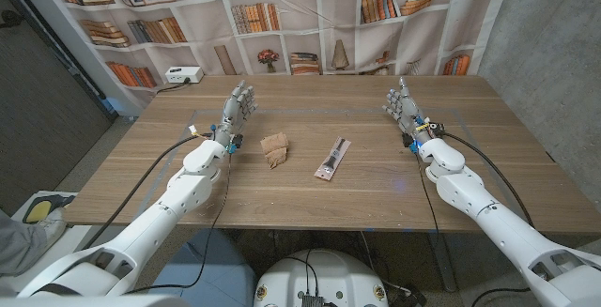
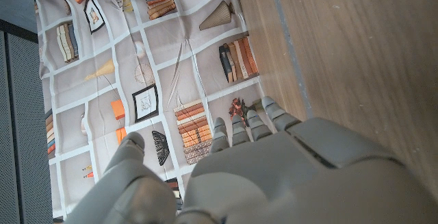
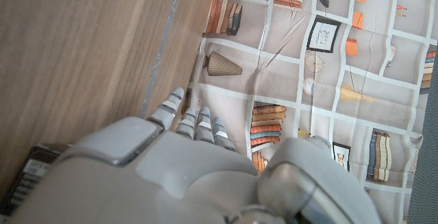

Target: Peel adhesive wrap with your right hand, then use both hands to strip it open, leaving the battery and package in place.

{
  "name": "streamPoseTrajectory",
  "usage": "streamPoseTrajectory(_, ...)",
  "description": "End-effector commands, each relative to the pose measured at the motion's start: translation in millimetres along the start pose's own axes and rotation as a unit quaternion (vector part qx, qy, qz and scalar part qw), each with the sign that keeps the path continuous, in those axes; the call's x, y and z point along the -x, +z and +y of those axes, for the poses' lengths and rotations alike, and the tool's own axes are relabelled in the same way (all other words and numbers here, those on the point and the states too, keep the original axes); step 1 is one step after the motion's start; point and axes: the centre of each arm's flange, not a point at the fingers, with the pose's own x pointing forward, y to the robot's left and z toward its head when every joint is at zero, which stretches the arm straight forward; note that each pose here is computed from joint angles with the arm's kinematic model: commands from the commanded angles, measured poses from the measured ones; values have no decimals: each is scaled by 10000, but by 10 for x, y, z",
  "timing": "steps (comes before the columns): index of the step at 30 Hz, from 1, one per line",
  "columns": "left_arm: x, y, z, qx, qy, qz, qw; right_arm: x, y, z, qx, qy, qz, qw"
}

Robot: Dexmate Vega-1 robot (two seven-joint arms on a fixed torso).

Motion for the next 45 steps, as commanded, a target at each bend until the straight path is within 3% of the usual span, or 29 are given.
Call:
streamPoseTrajectory(1, -35, -49, 5, -11, -20, 24, 10000, 18, 24, -10, 31, -9, 28, 10000)
streamPoseTrajectory(17, 7, -79, -9, 225, 45, -54, 9997, 14, 46, 4, 36, -24, 9, 10000)
streamPoseTrajectory(27, 39, -108, -25, 34, 92, -32, 9999, 40, 72, 17, 81, -100, -21, 9999)
streamPoseTrajectory(33, 43, -145, -20, 37, 151, -13, 9999, 57, 57, -43, 114, -94, 45, 9999)
streamPoseTrajectory(45, 15, -105, -98, -219, 94, -73, 9997, -21, 170, -164, 132, -74, -100, 9998)
